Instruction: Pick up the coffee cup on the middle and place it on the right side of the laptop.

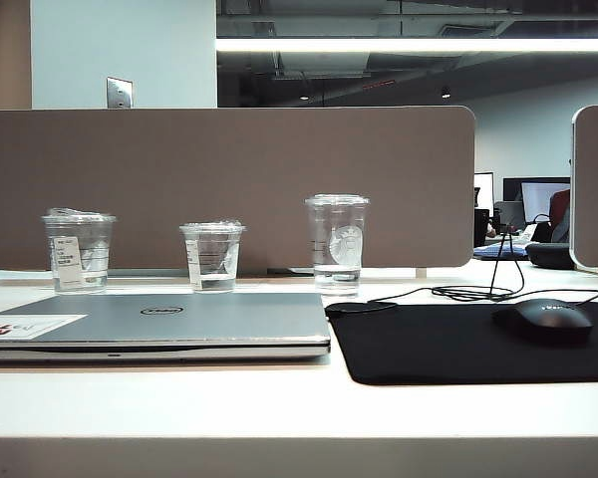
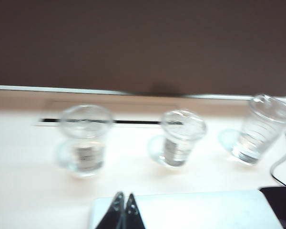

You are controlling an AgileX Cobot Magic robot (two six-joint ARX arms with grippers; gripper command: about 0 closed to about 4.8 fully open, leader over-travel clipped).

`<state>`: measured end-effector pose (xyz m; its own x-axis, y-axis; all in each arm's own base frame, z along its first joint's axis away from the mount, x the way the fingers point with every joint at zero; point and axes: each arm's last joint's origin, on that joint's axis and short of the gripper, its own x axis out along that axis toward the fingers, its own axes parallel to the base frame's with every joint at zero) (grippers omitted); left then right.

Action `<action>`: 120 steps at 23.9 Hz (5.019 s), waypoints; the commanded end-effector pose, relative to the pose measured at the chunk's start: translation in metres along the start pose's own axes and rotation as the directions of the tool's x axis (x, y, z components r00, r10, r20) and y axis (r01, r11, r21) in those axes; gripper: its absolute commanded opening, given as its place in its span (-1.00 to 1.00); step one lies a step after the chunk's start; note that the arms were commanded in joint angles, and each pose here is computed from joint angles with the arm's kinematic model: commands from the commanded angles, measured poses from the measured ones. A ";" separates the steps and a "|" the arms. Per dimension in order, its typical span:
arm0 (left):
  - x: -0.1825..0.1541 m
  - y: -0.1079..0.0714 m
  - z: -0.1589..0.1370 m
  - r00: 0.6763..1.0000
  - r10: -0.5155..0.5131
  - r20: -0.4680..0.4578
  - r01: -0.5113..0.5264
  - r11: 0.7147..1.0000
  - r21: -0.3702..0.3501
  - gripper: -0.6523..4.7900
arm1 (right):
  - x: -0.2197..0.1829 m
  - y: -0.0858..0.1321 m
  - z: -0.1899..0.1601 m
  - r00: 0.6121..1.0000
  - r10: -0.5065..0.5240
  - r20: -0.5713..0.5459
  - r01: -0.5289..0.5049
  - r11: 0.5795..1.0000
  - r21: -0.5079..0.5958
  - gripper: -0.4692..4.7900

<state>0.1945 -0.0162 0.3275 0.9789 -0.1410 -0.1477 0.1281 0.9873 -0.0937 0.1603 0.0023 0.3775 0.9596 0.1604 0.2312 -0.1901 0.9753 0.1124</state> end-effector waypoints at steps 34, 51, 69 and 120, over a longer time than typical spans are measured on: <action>0.274 -0.042 -0.096 0.969 -0.217 -0.120 0.233 0.960 0.153 1.00 | 0.182 0.009 -0.020 0.762 0.374 -0.529 -0.350 0.925 0.150 -0.84; 0.321 -0.042 -0.132 0.965 -0.221 -0.142 0.242 0.958 0.154 1.00 | 0.178 0.008 -0.017 0.762 0.317 -0.565 -0.329 0.941 0.084 -0.84; 0.342 -0.043 -0.136 0.966 -0.224 -0.133 0.243 0.957 0.155 0.68 | 0.177 0.008 -0.018 0.758 0.312 -0.573 -0.336 0.939 0.068 -0.84; 0.177 -0.229 -0.146 0.616 -0.747 -0.250 0.781 0.620 0.074 0.37 | 0.134 0.016 0.040 0.852 0.231 -0.471 -0.325 0.937 -0.129 -0.84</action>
<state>0.3130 -0.2753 0.1748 0.4565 -0.8295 -0.3218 0.8576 0.5065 -0.0892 0.2797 0.0336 0.4434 0.8647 0.4318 -0.2567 -0.4642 0.8822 -0.0796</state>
